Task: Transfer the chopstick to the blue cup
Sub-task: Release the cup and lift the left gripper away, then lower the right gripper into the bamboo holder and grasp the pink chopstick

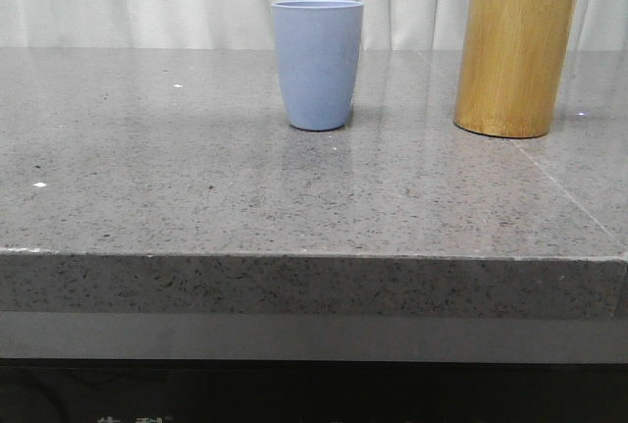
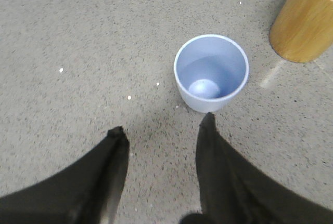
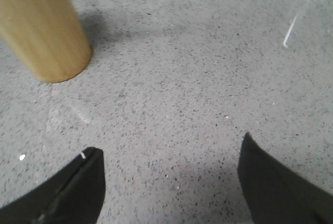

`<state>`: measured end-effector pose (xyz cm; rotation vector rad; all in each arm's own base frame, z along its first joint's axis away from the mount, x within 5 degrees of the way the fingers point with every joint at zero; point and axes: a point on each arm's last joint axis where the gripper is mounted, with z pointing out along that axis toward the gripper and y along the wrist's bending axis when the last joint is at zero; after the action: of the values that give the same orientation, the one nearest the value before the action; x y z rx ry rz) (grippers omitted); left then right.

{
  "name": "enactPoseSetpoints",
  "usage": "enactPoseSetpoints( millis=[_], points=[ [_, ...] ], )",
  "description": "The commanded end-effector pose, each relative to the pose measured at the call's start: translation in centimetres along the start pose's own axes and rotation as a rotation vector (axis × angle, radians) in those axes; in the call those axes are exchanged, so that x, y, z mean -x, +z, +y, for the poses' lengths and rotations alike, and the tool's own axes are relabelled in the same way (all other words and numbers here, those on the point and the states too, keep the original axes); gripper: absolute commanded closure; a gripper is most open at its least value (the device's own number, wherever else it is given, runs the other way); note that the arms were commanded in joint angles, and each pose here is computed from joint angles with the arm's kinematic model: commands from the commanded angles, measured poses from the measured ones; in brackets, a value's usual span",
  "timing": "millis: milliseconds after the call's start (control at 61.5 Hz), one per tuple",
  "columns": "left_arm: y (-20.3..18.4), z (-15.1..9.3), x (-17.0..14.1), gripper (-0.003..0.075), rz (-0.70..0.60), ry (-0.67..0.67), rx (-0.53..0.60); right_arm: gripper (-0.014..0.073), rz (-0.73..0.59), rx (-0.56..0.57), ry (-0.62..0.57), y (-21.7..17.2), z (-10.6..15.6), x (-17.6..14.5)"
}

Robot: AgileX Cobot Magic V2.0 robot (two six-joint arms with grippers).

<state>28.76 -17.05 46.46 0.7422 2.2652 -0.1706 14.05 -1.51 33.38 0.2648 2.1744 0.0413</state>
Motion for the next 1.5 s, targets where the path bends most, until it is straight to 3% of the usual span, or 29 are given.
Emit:
enactPoseSetpoints(
  millis=[0, 195, 537, 765, 1009, 1074, 1334, 1480],
  points=[
    [-4.9, 0.5, -0.6, 0.0405, -0.156, -0.046, 0.009, 0.0045, -0.110, 0.005, 0.045, 0.3, 0.0, 2.6],
    [-7.3, 1.0, -5.2, 0.0405, -0.198, -0.087, 0.033, 0.0045, -0.112, 0.049, 0.073, 1.4, 0.6, 5.4],
    [-8.6, -0.4, -13.2, 0.0405, -0.253, -0.129, -0.009, 0.0045, -0.037, 0.357, -0.030, 3.4, 3.8, 10.9],
    [-9.3, -0.6, -14.2, 0.0405, -0.266, -0.128, -0.008, 0.0045, -0.043, 0.374, -0.025, 6.4, 4.2, 14.5],
    [-9.2, -0.6, -14.2, 0.0405, -0.262, -0.128, -0.008, 0.0050, 0.017, 0.414, -0.019, 9.7, 5.2, 15.5],
    [-9.2, -0.6, -14.2, 0.0405, -0.262, -0.128, -0.008, 0.0086, 0.023, 0.409, -0.014, 10.3, 5.2, 15.4],
    [-9.2, -0.6, -14.2, 0.0405, -0.262, -0.127, -0.006, 0.0397, 0.035, 0.409, -0.007, 10.9, 5.2, 15.3],
    [-9.2, -0.6, -14.2, 0.0405, -0.262, -0.127, -0.006, 0.0466, 0.022, 0.405, -0.005, 11.0, 5.1, 15.4]
  ],
)
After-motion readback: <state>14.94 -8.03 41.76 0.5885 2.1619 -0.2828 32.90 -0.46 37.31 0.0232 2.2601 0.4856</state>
